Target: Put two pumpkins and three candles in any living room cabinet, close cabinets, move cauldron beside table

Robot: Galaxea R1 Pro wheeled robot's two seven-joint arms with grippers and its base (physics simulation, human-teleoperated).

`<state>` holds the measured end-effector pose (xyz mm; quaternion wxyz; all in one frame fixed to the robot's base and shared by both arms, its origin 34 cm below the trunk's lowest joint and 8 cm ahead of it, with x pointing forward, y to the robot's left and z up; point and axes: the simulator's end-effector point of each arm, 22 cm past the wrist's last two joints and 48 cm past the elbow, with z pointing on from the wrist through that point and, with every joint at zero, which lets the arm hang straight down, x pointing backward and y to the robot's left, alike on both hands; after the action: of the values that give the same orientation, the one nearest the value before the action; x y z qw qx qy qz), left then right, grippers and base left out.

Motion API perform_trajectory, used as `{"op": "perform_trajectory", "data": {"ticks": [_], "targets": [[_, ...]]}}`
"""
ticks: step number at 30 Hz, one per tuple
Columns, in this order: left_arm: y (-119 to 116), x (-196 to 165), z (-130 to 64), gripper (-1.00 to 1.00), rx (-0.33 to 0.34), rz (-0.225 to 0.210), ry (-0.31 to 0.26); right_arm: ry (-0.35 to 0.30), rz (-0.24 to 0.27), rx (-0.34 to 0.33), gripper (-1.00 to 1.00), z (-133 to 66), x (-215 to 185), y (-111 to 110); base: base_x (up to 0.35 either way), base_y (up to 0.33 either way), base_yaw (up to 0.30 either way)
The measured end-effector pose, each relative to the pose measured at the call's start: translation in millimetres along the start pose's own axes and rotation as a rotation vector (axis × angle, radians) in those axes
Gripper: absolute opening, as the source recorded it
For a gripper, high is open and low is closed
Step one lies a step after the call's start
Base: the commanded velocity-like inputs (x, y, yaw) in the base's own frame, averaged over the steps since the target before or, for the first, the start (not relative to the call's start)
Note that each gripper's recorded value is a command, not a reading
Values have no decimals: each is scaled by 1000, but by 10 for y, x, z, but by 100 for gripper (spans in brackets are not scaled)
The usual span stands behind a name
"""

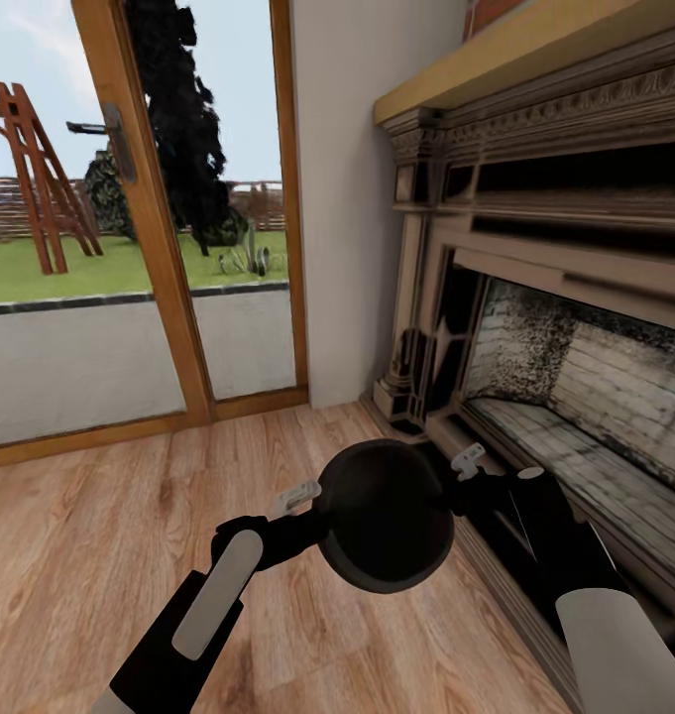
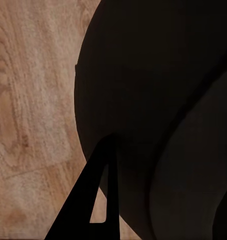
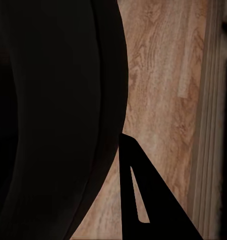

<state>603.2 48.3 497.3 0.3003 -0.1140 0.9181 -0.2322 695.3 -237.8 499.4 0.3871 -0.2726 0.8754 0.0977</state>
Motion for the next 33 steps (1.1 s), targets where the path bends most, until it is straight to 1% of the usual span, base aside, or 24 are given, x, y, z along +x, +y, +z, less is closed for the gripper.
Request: {"op": "perform_trajectory", "data": {"ticks": [13,17,25,30,33], "targets": [[-15,3,4,-100,9,-6,1,5,-5,6,-100,-29,-18,-14,0,0,0],[-57,-9,-59,-100,13,-9,1,7,-8,9,-100,-106,-63,-11,0,0,0],[-88,-6,-60,-100,27,-18,3,17,-19,20,-100,-164,-96,-34,0,0,4],[-88,11,-60,-100,27,-23,10,27,-19,18,-100,-171,-82,-31,0,0,193],[-81,57,-60,-100,23,-33,31,49,-16,11,-100,-174,-35,-16,0,0,278]]}}
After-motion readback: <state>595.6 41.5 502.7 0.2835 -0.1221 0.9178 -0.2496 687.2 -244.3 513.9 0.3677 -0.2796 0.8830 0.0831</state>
